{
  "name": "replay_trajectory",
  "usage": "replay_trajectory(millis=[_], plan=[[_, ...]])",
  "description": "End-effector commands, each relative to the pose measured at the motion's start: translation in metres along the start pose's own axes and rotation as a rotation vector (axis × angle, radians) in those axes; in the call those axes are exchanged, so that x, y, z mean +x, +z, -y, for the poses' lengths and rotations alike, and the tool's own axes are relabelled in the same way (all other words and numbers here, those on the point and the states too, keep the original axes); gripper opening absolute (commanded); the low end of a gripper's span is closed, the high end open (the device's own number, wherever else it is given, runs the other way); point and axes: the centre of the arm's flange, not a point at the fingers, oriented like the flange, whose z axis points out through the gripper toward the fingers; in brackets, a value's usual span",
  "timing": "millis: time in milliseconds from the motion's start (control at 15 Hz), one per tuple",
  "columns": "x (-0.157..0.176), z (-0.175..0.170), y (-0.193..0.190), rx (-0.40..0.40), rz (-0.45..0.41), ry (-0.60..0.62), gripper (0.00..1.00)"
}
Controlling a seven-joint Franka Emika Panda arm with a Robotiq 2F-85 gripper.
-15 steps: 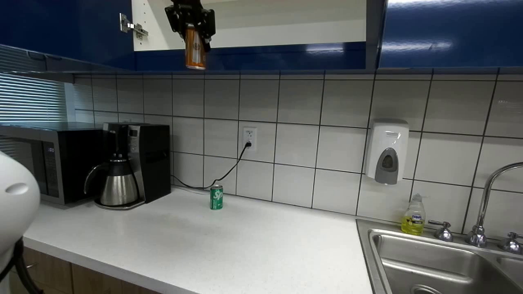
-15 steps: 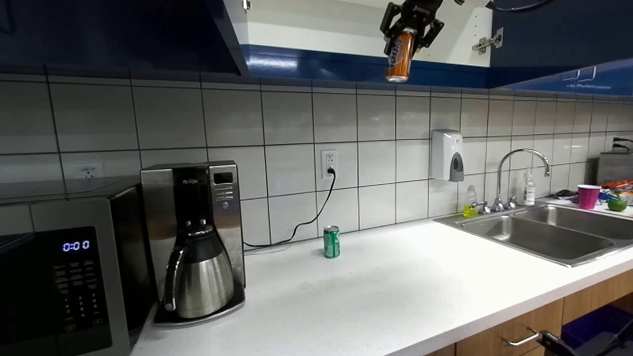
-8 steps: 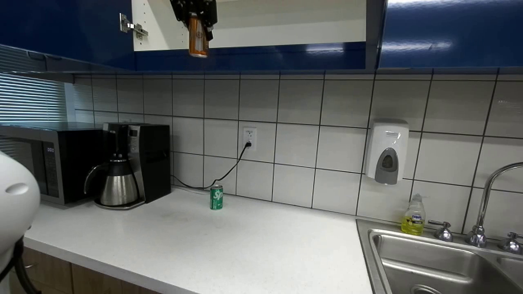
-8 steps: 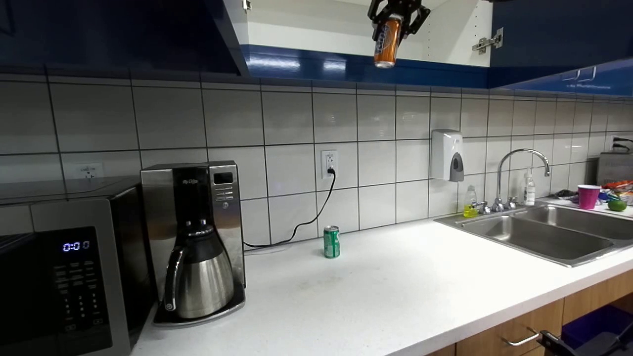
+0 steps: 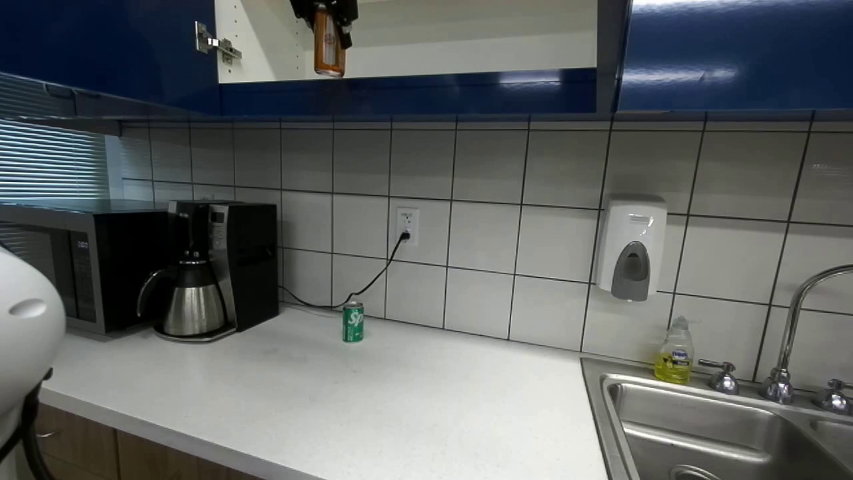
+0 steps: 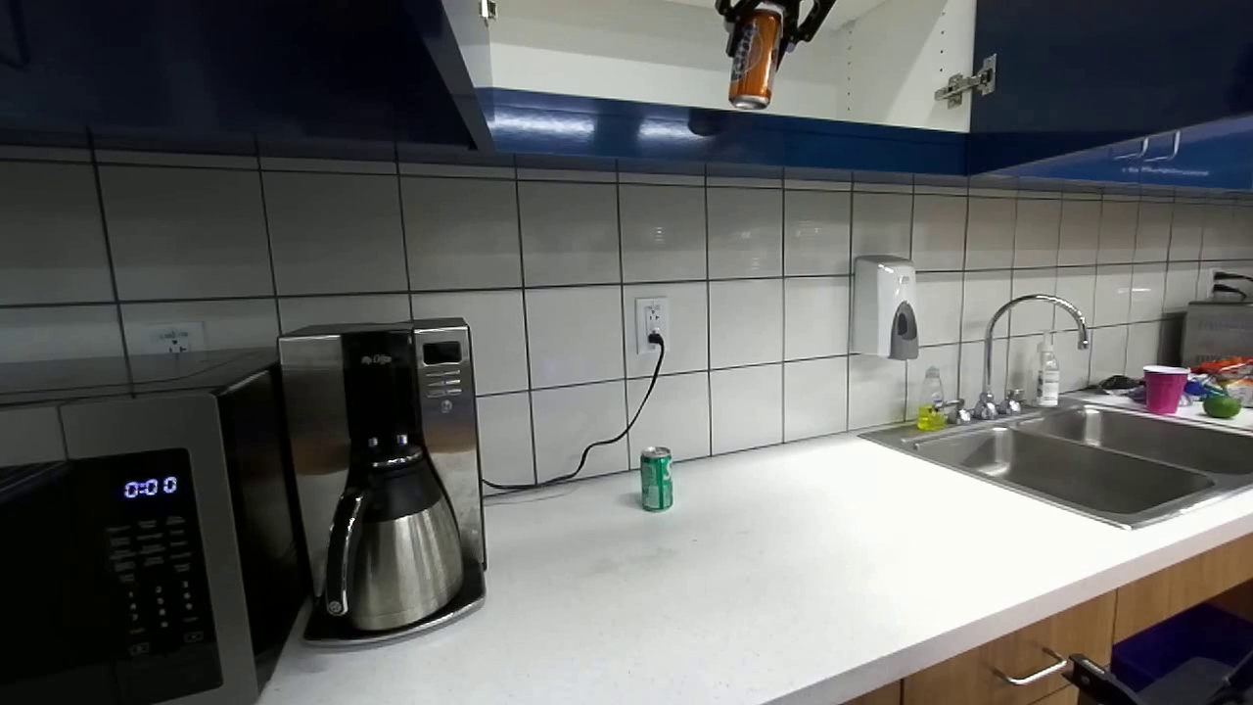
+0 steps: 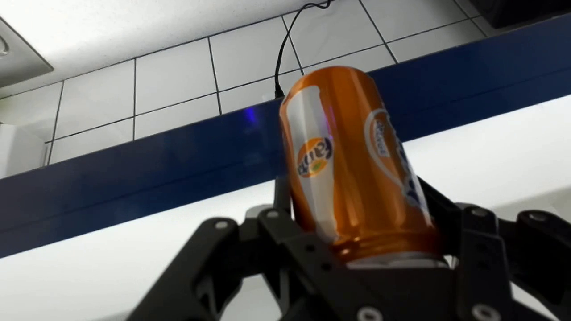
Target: Put the orange can in the open upper cabinet.
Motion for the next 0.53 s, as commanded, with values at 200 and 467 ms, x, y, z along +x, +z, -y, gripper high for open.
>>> replay_trajectory(millis=[200, 467], plan=[[0.04, 0.015, -0.01, -0.046, 0.003, 0.054, 0.39], [0.054, 0.018, -0.002, -0.062, 0.011, 0.075, 0.39]])
